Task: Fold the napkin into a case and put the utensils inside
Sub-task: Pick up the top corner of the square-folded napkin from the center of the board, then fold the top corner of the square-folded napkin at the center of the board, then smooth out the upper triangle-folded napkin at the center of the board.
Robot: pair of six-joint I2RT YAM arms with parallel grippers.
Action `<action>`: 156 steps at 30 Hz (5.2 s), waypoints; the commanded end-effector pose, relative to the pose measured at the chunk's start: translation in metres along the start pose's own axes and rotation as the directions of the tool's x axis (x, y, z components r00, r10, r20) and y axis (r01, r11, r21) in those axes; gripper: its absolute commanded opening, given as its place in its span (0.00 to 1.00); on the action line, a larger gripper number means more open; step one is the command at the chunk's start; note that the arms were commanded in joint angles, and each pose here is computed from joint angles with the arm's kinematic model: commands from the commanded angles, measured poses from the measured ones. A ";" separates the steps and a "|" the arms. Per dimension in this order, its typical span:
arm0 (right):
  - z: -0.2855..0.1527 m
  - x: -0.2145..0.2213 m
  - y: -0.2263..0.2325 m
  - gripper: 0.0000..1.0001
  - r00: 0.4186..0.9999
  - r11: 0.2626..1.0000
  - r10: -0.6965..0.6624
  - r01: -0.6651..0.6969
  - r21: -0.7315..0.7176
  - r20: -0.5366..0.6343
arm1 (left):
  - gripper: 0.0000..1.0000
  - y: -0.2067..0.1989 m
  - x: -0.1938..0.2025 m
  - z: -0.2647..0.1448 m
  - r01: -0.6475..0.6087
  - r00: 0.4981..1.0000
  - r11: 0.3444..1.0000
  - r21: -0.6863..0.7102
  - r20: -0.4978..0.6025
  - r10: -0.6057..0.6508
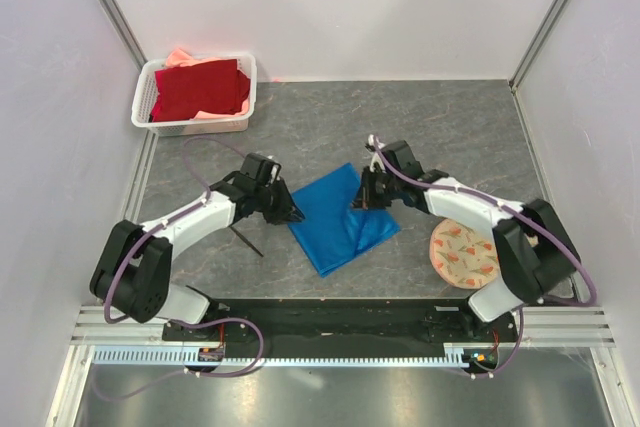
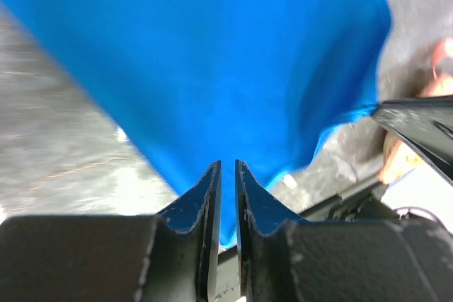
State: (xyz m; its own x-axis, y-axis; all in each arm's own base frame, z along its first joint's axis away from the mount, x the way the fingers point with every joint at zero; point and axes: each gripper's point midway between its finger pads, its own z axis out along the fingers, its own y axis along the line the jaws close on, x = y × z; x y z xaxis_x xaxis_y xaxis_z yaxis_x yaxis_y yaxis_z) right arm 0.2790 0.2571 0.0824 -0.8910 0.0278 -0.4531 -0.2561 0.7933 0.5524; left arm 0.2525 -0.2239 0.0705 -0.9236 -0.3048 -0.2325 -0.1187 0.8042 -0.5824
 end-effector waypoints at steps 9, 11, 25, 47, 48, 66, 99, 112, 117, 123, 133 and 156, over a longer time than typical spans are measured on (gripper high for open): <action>0.072 -0.037 0.075 0.00 0.999 0.983 -0.028 0.021 -0.183 -0.038 | 0.19 0.035 -0.027 -0.022 0.070 0.994 0.997 -0.030 0.088 -0.067; 0.078 -0.041 0.086 0.00 0.998 0.978 -0.038 0.028 -0.207 -0.042 | 0.18 0.038 -0.026 -0.021 0.092 0.992 0.995 -0.037 0.094 -0.088; 0.120 -0.040 0.115 0.00 0.993 0.962 -0.064 0.035 -0.269 -0.099 | 0.19 0.058 -0.015 -0.030 0.132 0.982 0.989 -0.073 0.149 -0.120; 0.147 -0.039 0.122 0.00 0.990 0.959 -0.051 0.013 -0.283 -0.129 | 0.20 0.067 -0.026 -0.046 0.128 0.973 0.987 -0.097 0.205 -0.106; 0.149 -0.037 0.121 0.01 0.989 0.959 -0.053 0.012 -0.282 -0.135 | 0.20 0.066 -0.026 -0.046 0.128 0.973 0.987 -0.096 0.204 -0.106; 0.137 -0.045 0.129 0.35 0.988 0.957 -0.087 0.049 -0.286 -0.124 | 0.22 0.042 -0.045 -0.040 0.097 0.981 0.995 -0.033 0.175 -0.090; 0.102 -0.115 -0.033 0.34 0.999 0.998 0.034 -0.034 -0.058 0.004 | 0.20 -0.022 0.034 -0.003 -0.109 0.988 0.985 0.131 -0.093 0.121; 0.058 -0.092 -0.013 0.50 0.999 0.999 -0.032 0.032 -0.042 0.005 | 0.20 -0.020 0.041 -0.008 -0.126 0.987 0.986 0.107 -0.082 0.135; 0.039 -0.036 0.020 0.53 0.993 0.993 -0.100 0.096 -0.067 -0.057 | 0.19 -0.029 0.017 -0.011 -0.100 0.993 0.988 0.118 -0.046 0.106; 0.034 0.033 0.070 0.43 0.981 0.979 -0.140 0.118 -0.165 -0.134 | 0.18 -0.021 -0.012 -0.026 -0.007 0.999 0.994 0.109 0.046 0.002; 0.039 0.088 0.115 0.29 0.963 0.957 -0.190 0.137 -0.257 -0.192 | 0.18 -0.007 -0.010 -0.030 0.032 0.998 0.994 0.103 0.051 -0.037; 0.040 0.132 0.079 0.26 0.940 0.968 -0.214 0.167 -0.188 -0.266 | 0.18 -0.009 -0.013 -0.029 0.020 0.998 0.994 0.110 0.050 -0.025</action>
State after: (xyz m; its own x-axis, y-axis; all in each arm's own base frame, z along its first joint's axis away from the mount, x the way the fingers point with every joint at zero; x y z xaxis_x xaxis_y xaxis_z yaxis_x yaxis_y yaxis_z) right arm 0.1554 0.3532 0.0379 -0.8970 -0.3025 -0.3222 -0.4412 0.6556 0.6128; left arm 0.2484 -0.2093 0.0924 -0.9068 -0.3403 -0.2488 -0.1060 0.7554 -0.6466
